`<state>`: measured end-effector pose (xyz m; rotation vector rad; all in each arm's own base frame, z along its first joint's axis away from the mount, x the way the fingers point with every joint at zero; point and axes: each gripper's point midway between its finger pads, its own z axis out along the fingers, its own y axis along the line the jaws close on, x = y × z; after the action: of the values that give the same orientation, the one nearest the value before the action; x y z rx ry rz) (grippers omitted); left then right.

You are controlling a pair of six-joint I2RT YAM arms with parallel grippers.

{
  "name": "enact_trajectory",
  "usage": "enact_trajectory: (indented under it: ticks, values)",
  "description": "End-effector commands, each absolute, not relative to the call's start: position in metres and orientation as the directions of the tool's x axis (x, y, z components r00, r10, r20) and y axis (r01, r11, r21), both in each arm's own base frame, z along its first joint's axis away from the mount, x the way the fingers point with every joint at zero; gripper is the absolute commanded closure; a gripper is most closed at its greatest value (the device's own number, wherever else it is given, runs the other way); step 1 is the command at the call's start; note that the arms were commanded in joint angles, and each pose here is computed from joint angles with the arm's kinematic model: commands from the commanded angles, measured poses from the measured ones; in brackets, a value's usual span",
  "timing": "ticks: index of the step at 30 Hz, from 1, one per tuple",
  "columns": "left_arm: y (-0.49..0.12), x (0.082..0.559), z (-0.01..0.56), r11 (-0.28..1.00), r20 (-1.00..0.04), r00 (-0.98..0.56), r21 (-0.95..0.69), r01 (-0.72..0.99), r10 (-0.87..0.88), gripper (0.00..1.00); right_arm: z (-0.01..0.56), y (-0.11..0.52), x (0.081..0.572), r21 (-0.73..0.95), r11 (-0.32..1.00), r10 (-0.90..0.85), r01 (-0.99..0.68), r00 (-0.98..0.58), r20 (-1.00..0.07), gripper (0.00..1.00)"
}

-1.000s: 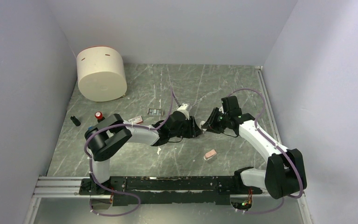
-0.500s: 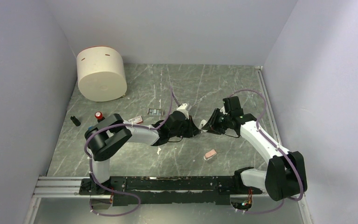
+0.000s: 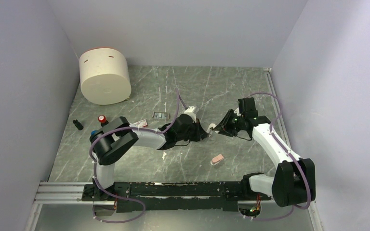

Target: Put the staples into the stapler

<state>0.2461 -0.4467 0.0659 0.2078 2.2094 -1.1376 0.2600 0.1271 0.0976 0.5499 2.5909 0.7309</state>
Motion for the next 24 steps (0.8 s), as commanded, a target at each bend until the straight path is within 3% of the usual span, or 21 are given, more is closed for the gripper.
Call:
enact_trajectory:
  ticks: [1, 24]
  values:
    - [-0.449, 0.235, 0.054, 0.614, -0.601, -0.796, -0.656, 0.439, -0.072, 0.95, 0.102, 0.103, 0.284, 0.54, 0.79, 0.531, 0.29, -0.765, -0.365, 0.75]
    - [-0.451, 0.228, 0.034, 0.62, -0.566, -0.824, -0.657, 0.429, -0.03, 0.95, 0.047, 0.092, 0.307, 0.567, 0.74, 0.603, 0.362, -0.73, -0.322, 0.64]
